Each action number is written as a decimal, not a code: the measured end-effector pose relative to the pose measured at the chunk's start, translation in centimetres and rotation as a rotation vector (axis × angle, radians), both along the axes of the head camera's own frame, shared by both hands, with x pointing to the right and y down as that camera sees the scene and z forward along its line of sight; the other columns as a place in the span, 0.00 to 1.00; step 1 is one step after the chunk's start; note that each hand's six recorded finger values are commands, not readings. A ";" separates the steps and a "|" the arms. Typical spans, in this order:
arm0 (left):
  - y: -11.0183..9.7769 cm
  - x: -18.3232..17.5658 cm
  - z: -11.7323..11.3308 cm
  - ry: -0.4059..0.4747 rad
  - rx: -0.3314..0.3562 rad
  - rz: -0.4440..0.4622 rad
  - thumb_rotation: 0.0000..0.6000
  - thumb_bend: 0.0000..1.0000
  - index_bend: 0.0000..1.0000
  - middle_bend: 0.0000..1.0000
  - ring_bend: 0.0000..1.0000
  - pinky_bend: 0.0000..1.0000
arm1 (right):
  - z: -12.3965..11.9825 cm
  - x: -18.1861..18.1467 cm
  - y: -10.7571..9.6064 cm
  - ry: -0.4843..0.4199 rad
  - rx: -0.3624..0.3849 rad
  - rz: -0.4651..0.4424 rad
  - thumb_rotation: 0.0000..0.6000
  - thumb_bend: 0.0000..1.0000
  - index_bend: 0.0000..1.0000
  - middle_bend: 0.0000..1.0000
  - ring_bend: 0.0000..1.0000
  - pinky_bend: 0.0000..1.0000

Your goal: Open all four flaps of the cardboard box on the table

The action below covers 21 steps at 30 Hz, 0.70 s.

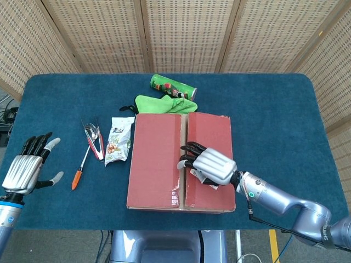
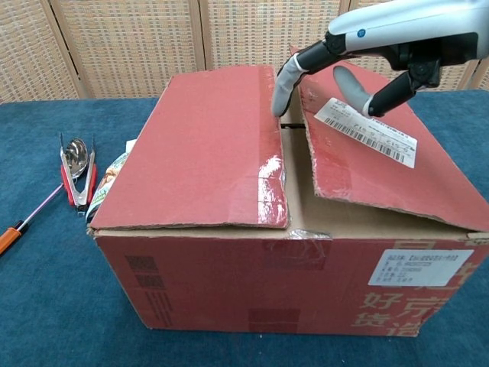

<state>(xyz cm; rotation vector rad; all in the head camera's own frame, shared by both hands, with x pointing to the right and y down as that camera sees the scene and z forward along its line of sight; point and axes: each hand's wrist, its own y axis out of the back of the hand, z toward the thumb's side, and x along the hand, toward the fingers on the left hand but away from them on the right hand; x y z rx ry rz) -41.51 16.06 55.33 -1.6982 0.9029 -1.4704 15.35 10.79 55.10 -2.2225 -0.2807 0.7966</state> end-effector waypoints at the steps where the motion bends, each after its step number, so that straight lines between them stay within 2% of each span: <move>1: 0.0 0.0 0.0 0.001 -0.001 0.000 0.82 0.30 0.11 0.00 0.00 0.00 | 0.1 0.1 -0.1 0.002 0.001 0.003 1.00 1.00 0.30 0.30 0.00 0.00; 10: 0.1 0.2 0.1 0.010 -0.013 0.003 0.82 0.30 0.11 0.00 0.00 0.00 | 0.0 1.1 -0.7 0.008 0.016 0.033 1.00 1.00 0.36 0.41 0.00 0.00; 21: -0.1 0.3 0.0 0.014 -0.007 0.006 0.82 0.30 0.11 0.00 0.00 0.00 | -2.1 2.7 -2.4 0.020 0.087 0.075 1.00 1.00 0.38 0.45 0.00 0.00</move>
